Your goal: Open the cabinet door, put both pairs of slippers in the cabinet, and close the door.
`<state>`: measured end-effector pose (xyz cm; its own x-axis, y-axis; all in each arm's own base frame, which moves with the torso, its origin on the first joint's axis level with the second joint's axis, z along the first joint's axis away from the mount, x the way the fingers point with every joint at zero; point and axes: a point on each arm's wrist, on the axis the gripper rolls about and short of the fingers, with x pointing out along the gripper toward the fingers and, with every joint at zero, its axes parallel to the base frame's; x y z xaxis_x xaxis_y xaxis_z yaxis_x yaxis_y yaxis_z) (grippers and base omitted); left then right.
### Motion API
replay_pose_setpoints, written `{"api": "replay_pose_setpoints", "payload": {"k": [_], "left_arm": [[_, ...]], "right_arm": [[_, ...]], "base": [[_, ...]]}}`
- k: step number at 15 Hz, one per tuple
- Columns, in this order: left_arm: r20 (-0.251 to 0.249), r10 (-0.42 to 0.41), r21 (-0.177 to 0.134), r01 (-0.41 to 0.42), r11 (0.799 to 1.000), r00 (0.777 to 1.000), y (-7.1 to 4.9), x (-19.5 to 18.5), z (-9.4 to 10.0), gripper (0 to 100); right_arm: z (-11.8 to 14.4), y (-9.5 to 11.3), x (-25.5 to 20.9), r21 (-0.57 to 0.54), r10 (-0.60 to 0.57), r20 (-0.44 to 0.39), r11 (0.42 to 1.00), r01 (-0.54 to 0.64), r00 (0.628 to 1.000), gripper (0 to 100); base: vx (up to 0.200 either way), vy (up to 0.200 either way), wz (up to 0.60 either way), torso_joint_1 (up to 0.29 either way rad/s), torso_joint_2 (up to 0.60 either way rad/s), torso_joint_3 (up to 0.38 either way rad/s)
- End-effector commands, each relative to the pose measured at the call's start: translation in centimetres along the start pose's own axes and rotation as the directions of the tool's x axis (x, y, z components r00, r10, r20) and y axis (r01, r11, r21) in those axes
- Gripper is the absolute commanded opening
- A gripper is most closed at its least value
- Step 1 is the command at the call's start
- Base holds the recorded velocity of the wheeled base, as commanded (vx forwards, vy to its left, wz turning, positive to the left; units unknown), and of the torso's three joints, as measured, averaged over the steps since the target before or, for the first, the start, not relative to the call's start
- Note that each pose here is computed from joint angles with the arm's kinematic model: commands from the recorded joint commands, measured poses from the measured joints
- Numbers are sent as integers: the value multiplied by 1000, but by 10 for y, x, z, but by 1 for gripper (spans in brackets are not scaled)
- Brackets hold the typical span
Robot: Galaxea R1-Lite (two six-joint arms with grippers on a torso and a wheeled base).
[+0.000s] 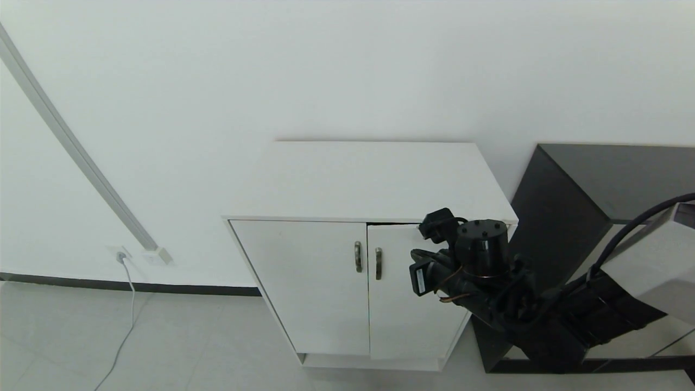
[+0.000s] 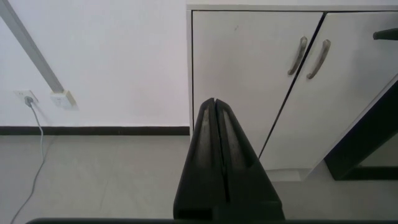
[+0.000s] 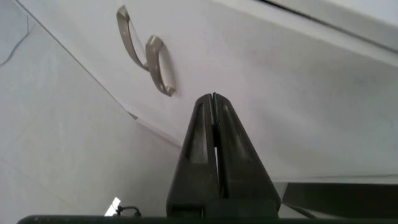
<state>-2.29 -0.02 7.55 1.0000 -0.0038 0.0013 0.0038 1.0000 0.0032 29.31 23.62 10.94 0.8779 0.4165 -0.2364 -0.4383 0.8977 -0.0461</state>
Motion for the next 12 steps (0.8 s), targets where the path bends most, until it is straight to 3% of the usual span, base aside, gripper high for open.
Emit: {"api": "replay_pose_setpoints", "payload": {"k": [1,12], "left_arm": [[-1,1,0,-1,1000,1000,0,0,0,0],[-1,1,1,-1,1000,1000,0,0,0,0]], "right_arm": [[-13,3,17,15,-5,5,1000,5,1000,0],[-13,-17,39,54,-65,27,997,63,998,0]], "base": [[0,0,0,0,0,0],[0,0,0,0,0,0]]}}
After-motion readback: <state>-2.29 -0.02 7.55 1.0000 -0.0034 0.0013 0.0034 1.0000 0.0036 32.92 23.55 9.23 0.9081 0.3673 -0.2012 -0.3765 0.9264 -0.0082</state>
